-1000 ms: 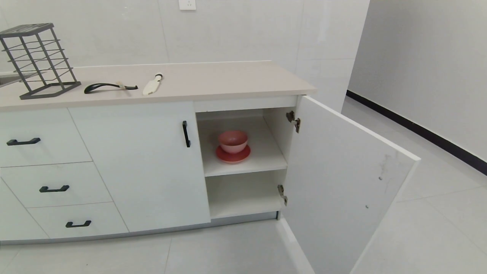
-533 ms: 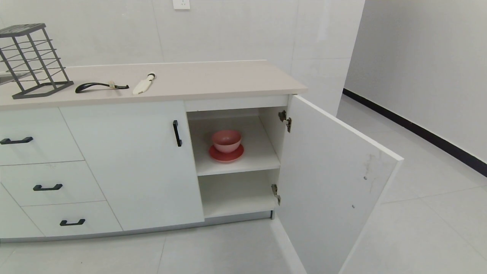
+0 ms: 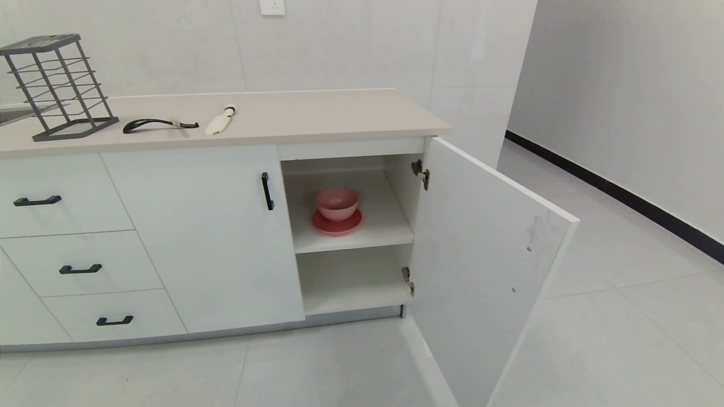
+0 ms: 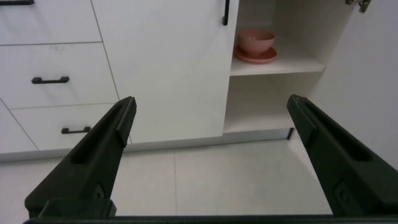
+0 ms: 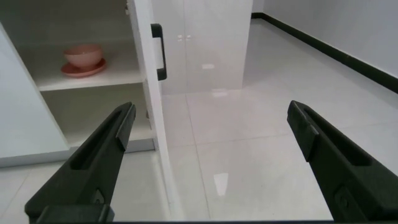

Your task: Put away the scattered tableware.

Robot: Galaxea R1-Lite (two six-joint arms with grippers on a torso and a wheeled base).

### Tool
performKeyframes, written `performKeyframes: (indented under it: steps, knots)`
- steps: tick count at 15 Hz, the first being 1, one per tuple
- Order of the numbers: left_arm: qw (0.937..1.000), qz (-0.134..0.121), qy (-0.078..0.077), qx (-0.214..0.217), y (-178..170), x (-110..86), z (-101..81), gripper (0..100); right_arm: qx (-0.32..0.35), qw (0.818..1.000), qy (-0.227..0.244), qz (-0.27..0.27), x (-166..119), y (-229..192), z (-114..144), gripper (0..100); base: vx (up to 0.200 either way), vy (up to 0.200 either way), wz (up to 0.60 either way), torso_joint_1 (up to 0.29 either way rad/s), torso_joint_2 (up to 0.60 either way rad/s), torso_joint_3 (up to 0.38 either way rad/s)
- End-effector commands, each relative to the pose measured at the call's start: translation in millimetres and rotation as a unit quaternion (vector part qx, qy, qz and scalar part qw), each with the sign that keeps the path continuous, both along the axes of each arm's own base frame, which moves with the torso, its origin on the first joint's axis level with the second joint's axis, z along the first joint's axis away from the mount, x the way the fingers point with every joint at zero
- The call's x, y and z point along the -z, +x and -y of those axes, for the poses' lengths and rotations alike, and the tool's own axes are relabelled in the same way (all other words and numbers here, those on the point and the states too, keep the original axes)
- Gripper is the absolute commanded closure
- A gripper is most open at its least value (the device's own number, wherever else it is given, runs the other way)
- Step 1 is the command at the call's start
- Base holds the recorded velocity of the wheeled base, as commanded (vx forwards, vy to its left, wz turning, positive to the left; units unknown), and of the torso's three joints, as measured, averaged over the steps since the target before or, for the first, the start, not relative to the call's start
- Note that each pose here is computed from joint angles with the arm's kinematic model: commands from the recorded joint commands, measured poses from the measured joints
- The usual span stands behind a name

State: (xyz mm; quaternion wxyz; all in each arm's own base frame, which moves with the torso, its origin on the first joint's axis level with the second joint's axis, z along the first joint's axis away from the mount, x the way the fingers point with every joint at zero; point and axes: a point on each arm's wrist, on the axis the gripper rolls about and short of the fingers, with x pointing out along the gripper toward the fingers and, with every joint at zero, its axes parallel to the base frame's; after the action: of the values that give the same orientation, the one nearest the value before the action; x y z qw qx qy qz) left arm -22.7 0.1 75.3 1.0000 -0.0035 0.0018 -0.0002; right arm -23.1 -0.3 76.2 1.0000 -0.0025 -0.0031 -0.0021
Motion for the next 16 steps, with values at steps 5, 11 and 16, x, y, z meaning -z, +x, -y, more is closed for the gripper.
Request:
performKeyframes:
  steps: [5, 11, 16]
  knots:
    - [1.0000, 0.000, 0.000, 0.000, 0, 0.0, 0.0, 0, -0.028, 0.999, -0.027, 0.001, -1, 0, -1, 0, 0.000, 0.000, 0.00, 0.000, 0.00, 0.000]
    - [1.0000, -0.001, 0.000, 0.001, 0, 0.1, 0.0, 0, -0.073, 0.990, 0.015, 0.119, -117, -22, -2, 0, 0.000, -0.033, 0.00, 0.000, 0.00, 0.000]
    - [1.0000, 0.000, 0.000, 0.001, 0, 0.0, 0.0, 0, -0.145, 0.987, -0.005, -0.072, -99, 40, -6, 0, 0.000, -0.040, 0.00, 0.001, 0.00, 0.000]
